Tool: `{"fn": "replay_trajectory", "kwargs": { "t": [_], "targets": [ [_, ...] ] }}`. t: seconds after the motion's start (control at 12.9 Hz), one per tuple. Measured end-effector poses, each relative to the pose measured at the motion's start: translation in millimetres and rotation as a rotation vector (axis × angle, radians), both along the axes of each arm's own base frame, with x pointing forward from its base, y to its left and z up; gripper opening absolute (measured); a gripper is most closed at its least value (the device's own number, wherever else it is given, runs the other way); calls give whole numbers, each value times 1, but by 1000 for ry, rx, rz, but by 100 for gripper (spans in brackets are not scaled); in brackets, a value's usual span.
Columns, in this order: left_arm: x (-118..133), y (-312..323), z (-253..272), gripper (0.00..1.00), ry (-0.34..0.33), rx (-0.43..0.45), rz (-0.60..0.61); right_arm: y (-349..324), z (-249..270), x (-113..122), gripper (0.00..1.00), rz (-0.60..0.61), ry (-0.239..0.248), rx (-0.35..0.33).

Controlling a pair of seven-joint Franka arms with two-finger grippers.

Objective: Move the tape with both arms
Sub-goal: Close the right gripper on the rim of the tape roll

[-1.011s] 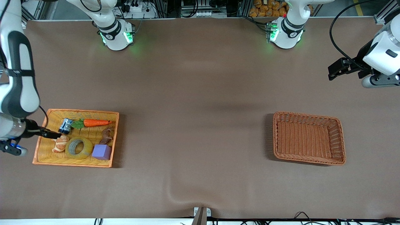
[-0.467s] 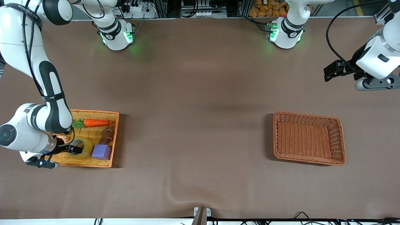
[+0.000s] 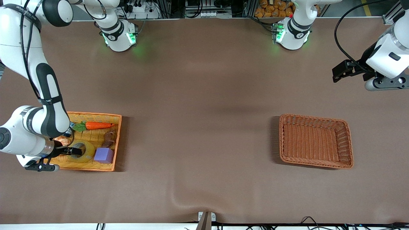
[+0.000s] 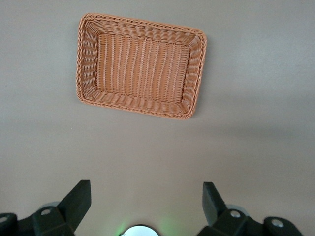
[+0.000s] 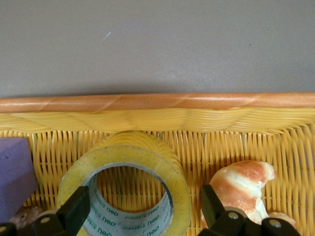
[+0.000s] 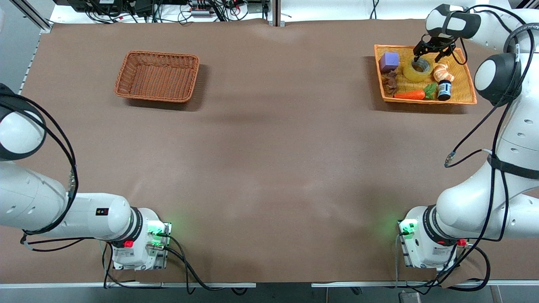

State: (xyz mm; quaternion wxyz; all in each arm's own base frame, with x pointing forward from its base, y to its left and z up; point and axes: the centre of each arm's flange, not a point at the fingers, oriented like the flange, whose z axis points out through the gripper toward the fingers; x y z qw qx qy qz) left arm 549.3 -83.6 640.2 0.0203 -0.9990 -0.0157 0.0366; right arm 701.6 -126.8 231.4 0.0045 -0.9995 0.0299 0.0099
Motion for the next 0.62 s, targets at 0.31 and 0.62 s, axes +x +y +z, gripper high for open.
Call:
{"fn": "replay_trajectory", "kwargs": {
  "t": [0.31, 0.62],
  "targets": [
    [-2, -14, 0, 100, 0, -1, -27, 1, -5, -1, 100, 19, 11, 4],
    [-3, -15, 0, 100, 4, -1, -28, -6, -7, -3, 100, 51, 17, 4]
  ]
}}
